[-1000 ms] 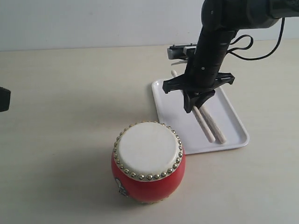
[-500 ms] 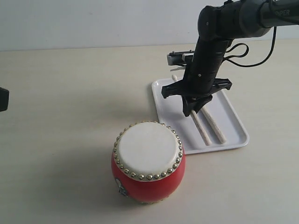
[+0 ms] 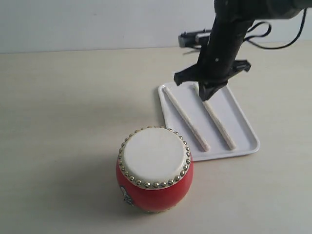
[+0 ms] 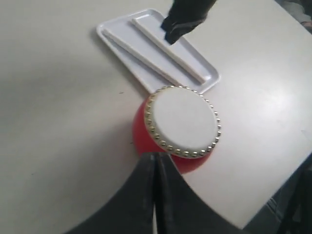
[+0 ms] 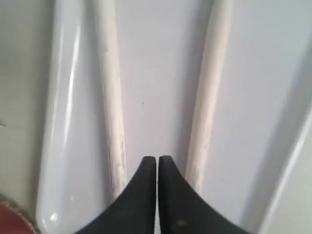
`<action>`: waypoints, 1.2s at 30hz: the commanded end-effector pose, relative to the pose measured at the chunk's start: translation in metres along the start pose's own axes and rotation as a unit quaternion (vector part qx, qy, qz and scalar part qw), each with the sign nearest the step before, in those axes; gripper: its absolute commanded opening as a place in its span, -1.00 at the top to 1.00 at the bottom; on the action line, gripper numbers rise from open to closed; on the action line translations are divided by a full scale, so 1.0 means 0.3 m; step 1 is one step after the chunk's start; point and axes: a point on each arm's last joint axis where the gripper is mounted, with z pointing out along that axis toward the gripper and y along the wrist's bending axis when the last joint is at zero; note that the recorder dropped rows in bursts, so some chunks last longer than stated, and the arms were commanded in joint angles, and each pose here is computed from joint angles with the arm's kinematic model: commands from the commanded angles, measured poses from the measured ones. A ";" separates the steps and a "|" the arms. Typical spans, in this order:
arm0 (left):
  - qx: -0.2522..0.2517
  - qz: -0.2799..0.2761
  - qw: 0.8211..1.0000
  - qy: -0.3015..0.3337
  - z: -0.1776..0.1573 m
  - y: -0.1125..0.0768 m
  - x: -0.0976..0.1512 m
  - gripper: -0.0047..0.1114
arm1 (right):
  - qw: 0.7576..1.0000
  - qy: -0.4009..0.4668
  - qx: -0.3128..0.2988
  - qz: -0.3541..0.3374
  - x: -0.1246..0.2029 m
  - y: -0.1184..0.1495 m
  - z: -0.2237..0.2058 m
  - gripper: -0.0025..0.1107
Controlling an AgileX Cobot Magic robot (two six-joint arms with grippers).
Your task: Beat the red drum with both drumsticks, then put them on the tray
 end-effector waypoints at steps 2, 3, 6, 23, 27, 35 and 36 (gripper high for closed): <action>-0.154 -0.007 0.984 -0.090 -0.127 0.039 0.067 0.92 | 0.985 -0.168 0.003 -0.028 0.182 0.009 -0.381 0.96; -0.185 -0.020 0.972 -0.142 -0.173 0.040 0.111 0.92 | 0.978 -0.209 -0.016 -0.017 0.295 0.014 -0.433 0.96; -0.211 0.002 0.948 -0.240 -0.225 0.036 0.201 0.92 | 0.945 -0.327 -0.021 -0.016 0.518 0.002 -0.522 0.96; -0.235 0.042 0.924 -0.299 -0.219 0.051 0.324 0.92 | 0.883 -0.468 -0.025 -0.019 0.843 -0.019 -0.579 0.96; -0.235 0.042 0.924 -0.299 -0.219 0.051 0.324 0.92 | 0.881 -0.472 -0.025 -0.019 0.847 -0.019 -0.583 0.96; -0.235 0.042 0.924 -0.299 -0.219 0.051 0.324 0.92 | 0.881 -0.472 -0.025 -0.019 0.847 -0.019 -0.583 0.96; -0.235 0.042 0.924 -0.299 -0.219 0.051 0.324 0.92 | 0.881 -0.472 -0.025 -0.019 0.847 -0.019 -0.583 0.96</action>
